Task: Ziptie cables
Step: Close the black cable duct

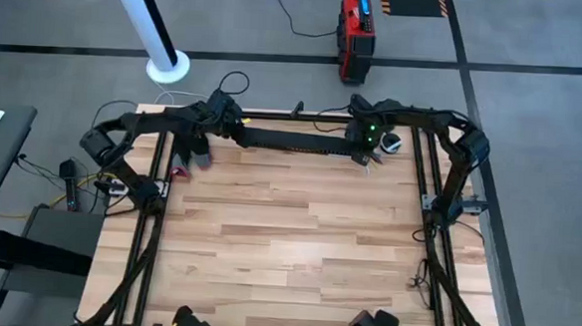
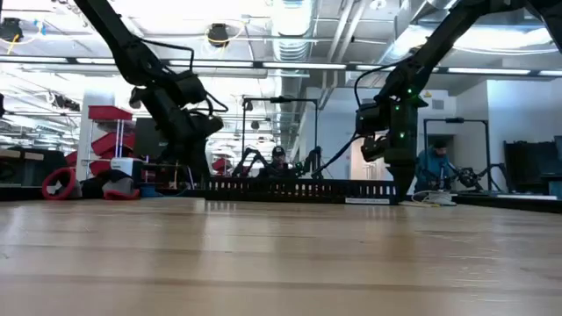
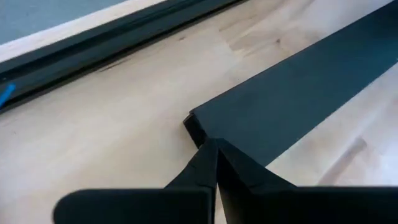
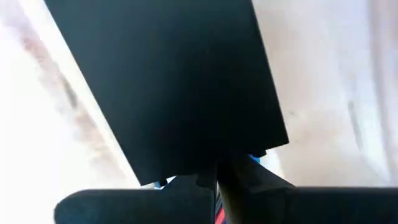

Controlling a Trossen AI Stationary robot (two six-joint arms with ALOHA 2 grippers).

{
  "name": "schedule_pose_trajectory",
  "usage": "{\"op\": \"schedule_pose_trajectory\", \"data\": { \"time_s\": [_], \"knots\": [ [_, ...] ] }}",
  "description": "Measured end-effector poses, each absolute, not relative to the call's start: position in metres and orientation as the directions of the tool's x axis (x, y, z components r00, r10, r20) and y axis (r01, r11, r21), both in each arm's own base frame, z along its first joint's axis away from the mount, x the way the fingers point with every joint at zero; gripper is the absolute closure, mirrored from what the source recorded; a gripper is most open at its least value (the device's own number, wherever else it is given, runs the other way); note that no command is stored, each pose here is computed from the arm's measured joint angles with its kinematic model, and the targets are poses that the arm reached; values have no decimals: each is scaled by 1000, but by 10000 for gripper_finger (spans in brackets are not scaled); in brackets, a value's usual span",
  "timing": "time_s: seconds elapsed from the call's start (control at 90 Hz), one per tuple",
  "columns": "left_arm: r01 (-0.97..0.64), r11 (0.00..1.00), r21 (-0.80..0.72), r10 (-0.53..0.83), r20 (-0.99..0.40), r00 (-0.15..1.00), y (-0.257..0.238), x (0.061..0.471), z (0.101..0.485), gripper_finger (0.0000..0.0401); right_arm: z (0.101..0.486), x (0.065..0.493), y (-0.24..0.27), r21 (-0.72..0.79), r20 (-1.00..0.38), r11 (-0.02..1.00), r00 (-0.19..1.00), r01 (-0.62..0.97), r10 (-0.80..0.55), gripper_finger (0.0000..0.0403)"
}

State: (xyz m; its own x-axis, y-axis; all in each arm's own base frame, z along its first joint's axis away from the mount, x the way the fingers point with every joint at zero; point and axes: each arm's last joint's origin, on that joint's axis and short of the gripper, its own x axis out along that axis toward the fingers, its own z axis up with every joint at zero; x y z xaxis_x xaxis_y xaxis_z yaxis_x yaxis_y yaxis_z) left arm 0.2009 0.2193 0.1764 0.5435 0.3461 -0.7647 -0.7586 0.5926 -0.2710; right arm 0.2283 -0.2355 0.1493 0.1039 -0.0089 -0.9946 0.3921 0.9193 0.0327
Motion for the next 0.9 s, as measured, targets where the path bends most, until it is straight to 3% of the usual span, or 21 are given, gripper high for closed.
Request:
{"op": "schedule_pose_trajectory", "data": {
  "time_s": [0.244, 0.644, 0.9],
  "knots": [
    [-740, 615, -272, 362, -737, 571, 217, 199, 187, 401, 150, 236, -228, 27, -995, 930, 101, 368, -12, 398],
    [-722, 646, -247, 364, -731, 576, 217, 200, 188, 401, 162, 250, -216, 32, -998, 947, 68, 320, 11, 314],
    [-700, 678, -227, 405, -678, 613, 222, 203, 194, 401, 173, 247, -217, 47, -999, 943, 15, 328, 45, 307]
  ]
}}
